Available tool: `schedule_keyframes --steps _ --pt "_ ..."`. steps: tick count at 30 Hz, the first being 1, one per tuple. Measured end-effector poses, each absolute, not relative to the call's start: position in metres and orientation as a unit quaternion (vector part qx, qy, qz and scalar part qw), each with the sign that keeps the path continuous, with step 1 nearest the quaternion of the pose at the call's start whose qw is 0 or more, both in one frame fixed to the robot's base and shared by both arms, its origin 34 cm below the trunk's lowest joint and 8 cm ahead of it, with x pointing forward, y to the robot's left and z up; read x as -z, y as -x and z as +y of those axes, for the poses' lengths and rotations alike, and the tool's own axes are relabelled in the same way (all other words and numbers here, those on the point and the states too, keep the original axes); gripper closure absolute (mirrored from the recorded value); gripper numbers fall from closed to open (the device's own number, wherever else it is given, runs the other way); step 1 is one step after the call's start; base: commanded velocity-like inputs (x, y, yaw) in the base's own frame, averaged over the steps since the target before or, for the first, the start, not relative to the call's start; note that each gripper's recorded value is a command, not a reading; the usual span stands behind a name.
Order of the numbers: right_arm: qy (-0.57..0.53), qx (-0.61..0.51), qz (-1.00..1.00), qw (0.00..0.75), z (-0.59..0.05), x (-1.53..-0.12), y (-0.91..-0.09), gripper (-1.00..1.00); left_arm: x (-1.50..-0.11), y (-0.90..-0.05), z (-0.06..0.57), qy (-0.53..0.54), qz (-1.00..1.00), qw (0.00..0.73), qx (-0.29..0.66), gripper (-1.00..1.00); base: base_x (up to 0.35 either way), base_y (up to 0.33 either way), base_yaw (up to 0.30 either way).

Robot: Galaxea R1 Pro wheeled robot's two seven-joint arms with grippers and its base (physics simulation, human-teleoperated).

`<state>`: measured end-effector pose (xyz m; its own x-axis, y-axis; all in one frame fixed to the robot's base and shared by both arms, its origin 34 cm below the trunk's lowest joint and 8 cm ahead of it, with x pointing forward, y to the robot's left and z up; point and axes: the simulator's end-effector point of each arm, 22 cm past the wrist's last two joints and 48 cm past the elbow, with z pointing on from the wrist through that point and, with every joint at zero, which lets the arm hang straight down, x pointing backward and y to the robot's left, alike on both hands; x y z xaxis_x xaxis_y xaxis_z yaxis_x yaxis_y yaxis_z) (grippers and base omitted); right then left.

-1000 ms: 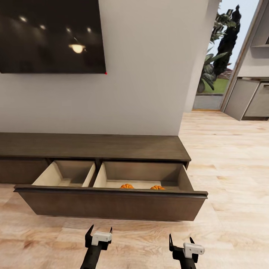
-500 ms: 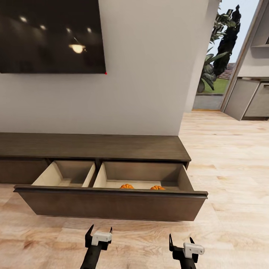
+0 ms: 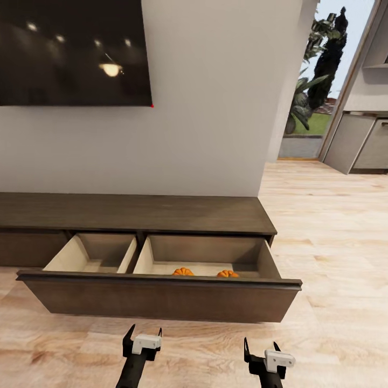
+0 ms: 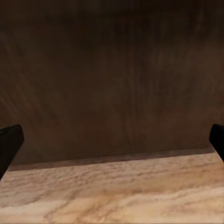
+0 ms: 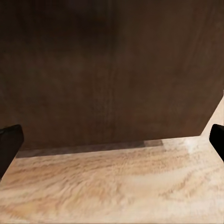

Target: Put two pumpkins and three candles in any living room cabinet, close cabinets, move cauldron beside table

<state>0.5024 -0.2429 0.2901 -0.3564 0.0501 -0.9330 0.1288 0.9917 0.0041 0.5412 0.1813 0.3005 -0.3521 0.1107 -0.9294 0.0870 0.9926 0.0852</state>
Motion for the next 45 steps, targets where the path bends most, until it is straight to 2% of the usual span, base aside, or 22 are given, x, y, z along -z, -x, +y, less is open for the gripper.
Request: schedule_keyframes --steps 18,45 --pt "-0.054 0.035 0.823 0.565 -0.2426 -0.2902 -0.5025 -1.0 -0.3005 -0.5412 0.1811 -0.06 0.822 0.566 -0.01 -1.0 0.191 -0.002 0.0" --pt "-0.053 0.035 0.823 0.565 -0.2425 -0.2899 -0.5025 -1.0 -0.3 -0.5408 0.1812 -0.06 0.822 0.566 -0.01 -1.0 0.106 -0.005 0.0"
